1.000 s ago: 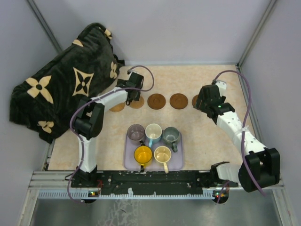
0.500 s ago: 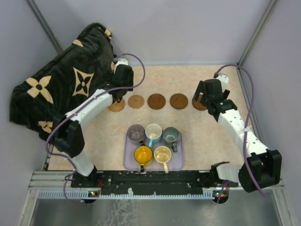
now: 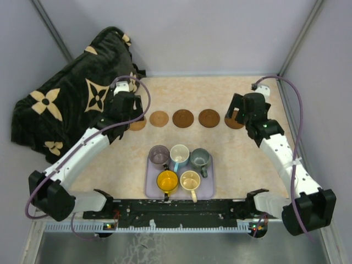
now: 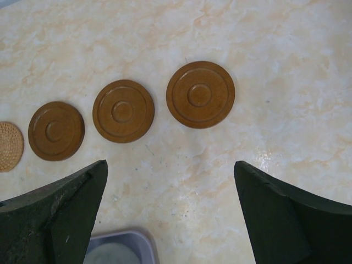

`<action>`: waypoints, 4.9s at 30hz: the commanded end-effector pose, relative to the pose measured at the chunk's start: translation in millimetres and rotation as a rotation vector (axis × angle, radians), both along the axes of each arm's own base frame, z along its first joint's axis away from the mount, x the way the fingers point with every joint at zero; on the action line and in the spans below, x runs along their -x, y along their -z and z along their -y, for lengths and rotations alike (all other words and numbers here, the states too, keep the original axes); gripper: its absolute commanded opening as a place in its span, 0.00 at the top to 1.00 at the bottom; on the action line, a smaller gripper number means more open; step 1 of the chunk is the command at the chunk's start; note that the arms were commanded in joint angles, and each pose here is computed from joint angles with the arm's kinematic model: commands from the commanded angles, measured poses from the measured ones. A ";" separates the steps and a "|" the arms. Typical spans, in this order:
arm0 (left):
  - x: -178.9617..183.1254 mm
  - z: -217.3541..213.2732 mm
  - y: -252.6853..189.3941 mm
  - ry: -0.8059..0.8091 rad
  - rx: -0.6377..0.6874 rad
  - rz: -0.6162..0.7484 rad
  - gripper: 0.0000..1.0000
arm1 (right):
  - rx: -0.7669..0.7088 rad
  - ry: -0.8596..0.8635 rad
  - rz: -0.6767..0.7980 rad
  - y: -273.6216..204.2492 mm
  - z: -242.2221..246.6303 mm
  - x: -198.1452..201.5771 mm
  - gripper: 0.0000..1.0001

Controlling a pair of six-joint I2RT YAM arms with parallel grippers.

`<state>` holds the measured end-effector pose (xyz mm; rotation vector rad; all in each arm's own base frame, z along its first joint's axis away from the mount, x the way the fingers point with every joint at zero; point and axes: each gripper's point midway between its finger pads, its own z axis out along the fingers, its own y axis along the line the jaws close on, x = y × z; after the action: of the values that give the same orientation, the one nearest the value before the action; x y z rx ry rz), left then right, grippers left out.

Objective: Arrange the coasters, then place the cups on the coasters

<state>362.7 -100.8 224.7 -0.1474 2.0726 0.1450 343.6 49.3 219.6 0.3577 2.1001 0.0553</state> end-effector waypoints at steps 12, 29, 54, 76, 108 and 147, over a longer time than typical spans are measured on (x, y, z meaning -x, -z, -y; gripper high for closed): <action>83.7 -6.9 26.1 0.070 0.213 -0.045 0.01 | -0.084 0.020 0.044 1.1 9.7 94.2 0.05; 119.6 2.6 46.8 0.199 0.291 -0.074 0.01 | 0.038 -0.180 -0.212 68.5 -66.5 180.6 0.20; 103.4 11.6 71.7 0.195 0.262 -0.129 0.01 | -0.007 -0.383 -0.264 102.0 -152.2 177.5 0.34; 104.9 10.7 77.0 0.191 0.262 -0.136 0.01 | 0.012 -0.379 -0.375 134.1 -148.1 193.2 0.46; 104.5 12.1 79.7 0.196 0.266 -0.137 0.01 | 0.073 -0.352 -0.408 153.2 -155.4 186.4 0.56; 106.8 14.5 79.3 0.203 0.291 -0.130 0.01 | 0.136 -0.348 -0.400 147.9 -157.2 177.8 1.00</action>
<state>255.0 -111.2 141.6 -0.1083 2.2356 -0.2492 153.6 202.1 54.5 -0.0957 2.5857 0.0681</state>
